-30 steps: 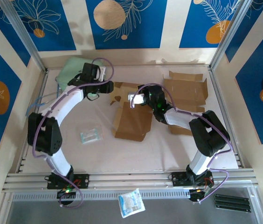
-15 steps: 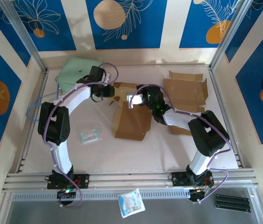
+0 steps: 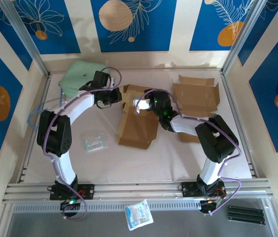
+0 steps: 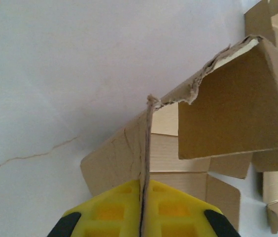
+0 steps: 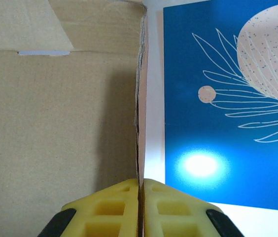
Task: Fold the paper box
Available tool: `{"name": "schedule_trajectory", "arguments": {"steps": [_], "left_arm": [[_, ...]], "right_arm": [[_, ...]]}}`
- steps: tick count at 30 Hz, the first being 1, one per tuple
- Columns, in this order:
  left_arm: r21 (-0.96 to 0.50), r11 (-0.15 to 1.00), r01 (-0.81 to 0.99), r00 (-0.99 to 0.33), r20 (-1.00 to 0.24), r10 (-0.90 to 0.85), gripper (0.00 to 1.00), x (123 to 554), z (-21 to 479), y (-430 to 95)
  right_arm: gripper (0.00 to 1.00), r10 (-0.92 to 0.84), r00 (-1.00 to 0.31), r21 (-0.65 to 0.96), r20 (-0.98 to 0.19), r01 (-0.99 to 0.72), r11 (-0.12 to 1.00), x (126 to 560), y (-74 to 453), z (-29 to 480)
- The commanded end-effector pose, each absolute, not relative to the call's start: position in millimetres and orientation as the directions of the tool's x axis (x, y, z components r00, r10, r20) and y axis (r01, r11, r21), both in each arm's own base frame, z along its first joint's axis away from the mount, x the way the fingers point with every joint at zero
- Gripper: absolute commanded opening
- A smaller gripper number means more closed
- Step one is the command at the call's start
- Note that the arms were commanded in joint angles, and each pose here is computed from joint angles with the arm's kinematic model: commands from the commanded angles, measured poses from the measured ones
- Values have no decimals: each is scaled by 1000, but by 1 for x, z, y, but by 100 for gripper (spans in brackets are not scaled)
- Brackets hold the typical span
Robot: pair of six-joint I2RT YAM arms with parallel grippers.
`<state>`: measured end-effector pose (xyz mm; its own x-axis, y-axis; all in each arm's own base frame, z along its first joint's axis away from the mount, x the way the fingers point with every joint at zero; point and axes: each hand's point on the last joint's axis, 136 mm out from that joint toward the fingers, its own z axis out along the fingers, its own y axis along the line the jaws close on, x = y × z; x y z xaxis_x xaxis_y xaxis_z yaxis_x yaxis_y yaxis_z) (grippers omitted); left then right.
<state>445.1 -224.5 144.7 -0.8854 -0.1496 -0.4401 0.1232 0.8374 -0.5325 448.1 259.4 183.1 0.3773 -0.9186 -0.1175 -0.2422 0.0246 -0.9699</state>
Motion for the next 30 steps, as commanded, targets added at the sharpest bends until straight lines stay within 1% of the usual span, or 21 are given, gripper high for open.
{"name": "schedule_trajectory", "arguments": {"steps": [1, 6, 8, 11, 14, 19, 23, 25, 28, 30], "left_arm": [[-606, 785, 131, -867, -454, -206, 3, 443, 174, -240], [-614, 783, 101, -860, -449, -241, 3, 437, 170, -248], [-608, 785, 119, -849, -473, -238, 4, 438, 170, -252], [-545, 830, 118, -836, -506, -213, 4, 447, 163, -249], [-479, 875, 65, -834, -508, -216, 4, 458, 158, -238], [-501, 865, -35, -831, -466, -303, 5, 468, 151, -236], [-471, 878, -82, -808, -485, -335, 5, 480, 142, -230], [-484, 871, -85, -809, -477, -345, 5, 485, 139, -234], [-546, 835, -71, -822, -442, -359, 5, 486, 141, -248], [-552, 831, -69, -822, -440, -361, 6, 487, 145, -250]], "right_arm": [[10, -920, 376, -983, -110, -177, 46, 454, 266, 201], [10, -924, 367, -985, -111, -166, 53, 457, 265, 202], [10, -923, 368, -985, -112, -167, 53, 456, 265, 201], [10, -924, 367, -985, -111, -167, 52, 456, 265, 200], [10, -922, 371, -985, -110, -166, 51, 455, 266, 200], [10, -924, 366, -985, -115, -160, 59, 454, 265, 201], [10, -922, 371, -985, -114, -167, 54, 451, 267, 197], [10, -921, 373, -984, -113, -169, 52, 450, 268, 196], [11, -922, 369, -984, -113, -172, 51, 450, 266, 195], [11, -922, 369, -984, -114, -171, 54, 450, 267, 196]]}}
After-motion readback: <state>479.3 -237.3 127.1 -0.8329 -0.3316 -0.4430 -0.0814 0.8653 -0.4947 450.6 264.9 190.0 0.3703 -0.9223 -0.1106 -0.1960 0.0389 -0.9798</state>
